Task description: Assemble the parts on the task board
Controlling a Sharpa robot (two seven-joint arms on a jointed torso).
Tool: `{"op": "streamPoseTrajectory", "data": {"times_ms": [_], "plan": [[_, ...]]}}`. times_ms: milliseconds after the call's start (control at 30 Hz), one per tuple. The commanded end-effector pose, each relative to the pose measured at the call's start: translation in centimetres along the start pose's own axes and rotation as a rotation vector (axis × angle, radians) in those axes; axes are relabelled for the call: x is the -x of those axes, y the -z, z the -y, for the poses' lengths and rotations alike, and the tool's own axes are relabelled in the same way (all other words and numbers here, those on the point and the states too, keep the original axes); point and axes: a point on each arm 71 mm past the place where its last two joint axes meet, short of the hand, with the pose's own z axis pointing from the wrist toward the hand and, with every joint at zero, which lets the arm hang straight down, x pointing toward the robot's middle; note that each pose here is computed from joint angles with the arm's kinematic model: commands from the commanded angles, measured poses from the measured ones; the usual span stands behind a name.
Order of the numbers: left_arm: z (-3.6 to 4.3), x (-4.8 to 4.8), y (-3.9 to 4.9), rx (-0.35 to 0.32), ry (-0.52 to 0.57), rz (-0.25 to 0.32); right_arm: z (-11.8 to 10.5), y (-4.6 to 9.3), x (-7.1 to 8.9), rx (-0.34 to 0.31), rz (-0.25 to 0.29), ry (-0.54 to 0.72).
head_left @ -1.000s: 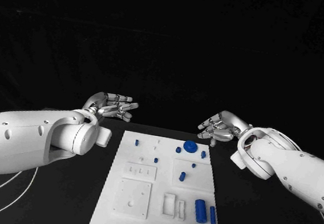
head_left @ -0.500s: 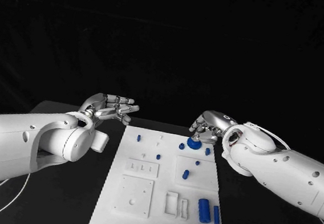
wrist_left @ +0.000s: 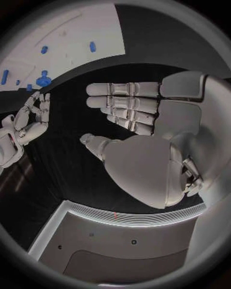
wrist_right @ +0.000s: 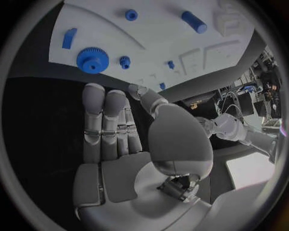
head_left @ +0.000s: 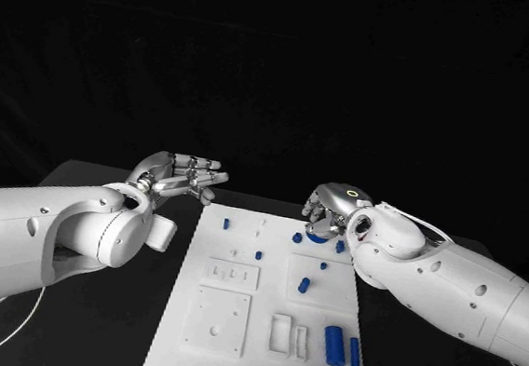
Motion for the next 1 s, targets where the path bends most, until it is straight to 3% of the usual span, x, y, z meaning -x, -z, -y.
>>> {"op": "streamPoseTrajectory", "data": {"times_ms": [33,433,1000], "plan": [[0.38,-0.22,-0.02,-0.013,-0.001,-0.021,-0.1,-0.1,-0.2,-0.009,0.022,0.055],[0.56,0.32,0.02,-0.010,-0.005,-0.013,-0.5,-0.3,-1.6,-0.005,-0.003,0.067],[0.51,0.79,-0.03,-0.005,-0.008,-0.002,-0.5,-0.4,-2.2,-0.034,-0.012,0.127]]}}
